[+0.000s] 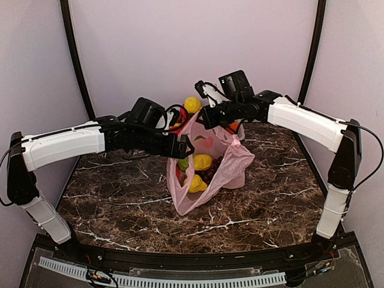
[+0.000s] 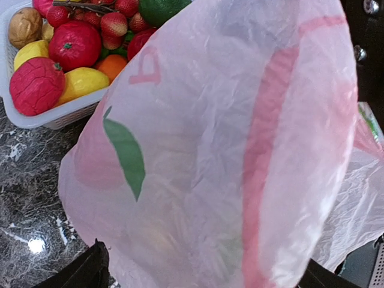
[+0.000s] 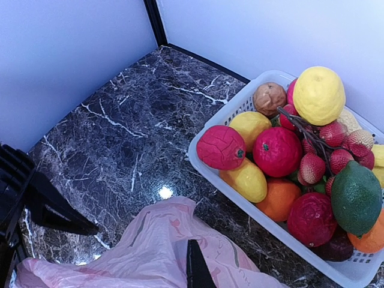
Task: Untie the knot of the plastic bag and take out the fruit
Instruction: Open the bag opening for the takeout bag.
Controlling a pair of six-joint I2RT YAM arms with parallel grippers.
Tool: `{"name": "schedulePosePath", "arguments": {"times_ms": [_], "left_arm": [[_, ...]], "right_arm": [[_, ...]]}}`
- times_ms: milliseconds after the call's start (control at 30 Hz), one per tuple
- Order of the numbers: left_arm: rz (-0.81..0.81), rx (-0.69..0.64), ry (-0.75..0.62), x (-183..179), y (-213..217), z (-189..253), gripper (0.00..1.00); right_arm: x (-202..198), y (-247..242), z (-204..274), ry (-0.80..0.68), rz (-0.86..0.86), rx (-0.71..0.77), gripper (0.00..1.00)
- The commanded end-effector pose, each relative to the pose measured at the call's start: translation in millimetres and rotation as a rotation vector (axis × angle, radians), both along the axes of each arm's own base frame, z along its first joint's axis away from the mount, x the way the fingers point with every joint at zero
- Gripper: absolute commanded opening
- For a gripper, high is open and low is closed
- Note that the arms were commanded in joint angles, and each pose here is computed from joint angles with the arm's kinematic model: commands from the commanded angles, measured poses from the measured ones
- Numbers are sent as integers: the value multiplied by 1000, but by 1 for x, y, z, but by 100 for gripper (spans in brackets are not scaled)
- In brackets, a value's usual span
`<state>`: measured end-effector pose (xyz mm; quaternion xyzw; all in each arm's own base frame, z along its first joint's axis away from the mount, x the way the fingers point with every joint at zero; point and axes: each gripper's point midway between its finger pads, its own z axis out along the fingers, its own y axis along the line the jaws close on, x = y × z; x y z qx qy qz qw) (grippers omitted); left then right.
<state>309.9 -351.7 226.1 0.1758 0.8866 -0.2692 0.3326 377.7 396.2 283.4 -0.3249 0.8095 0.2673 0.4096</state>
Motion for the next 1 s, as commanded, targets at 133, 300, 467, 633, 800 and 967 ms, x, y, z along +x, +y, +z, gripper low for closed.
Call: {"name": "schedulePosePath", "arguments": {"times_ms": [133, 300, 467, 633, 800, 967], "left_arm": [[19, 89, -21, -8, 19, -10, 50], [-44, -7, -23, -15, 3, 3, 6], [-46, -29, -43, -15, 2, 11, 1], [-43, -34, -44, -14, 3, 12, 1], [-37, -45, -47, -13, 4, 14, 1], [-32, -60, -49, -14, 6, 15, 1]], "right_arm": [[10, -3, 11, -50, -74, 3, 0], [5, -11, 22, -49, -85, 7, 26], [-18, -20, 46, -53, -53, 43, 71], [-55, -19, 70, -89, -14, 75, 77], [-92, -9, 76, -91, 42, 97, 71], [-107, -3, 36, 16, 27, 72, 58]]}}
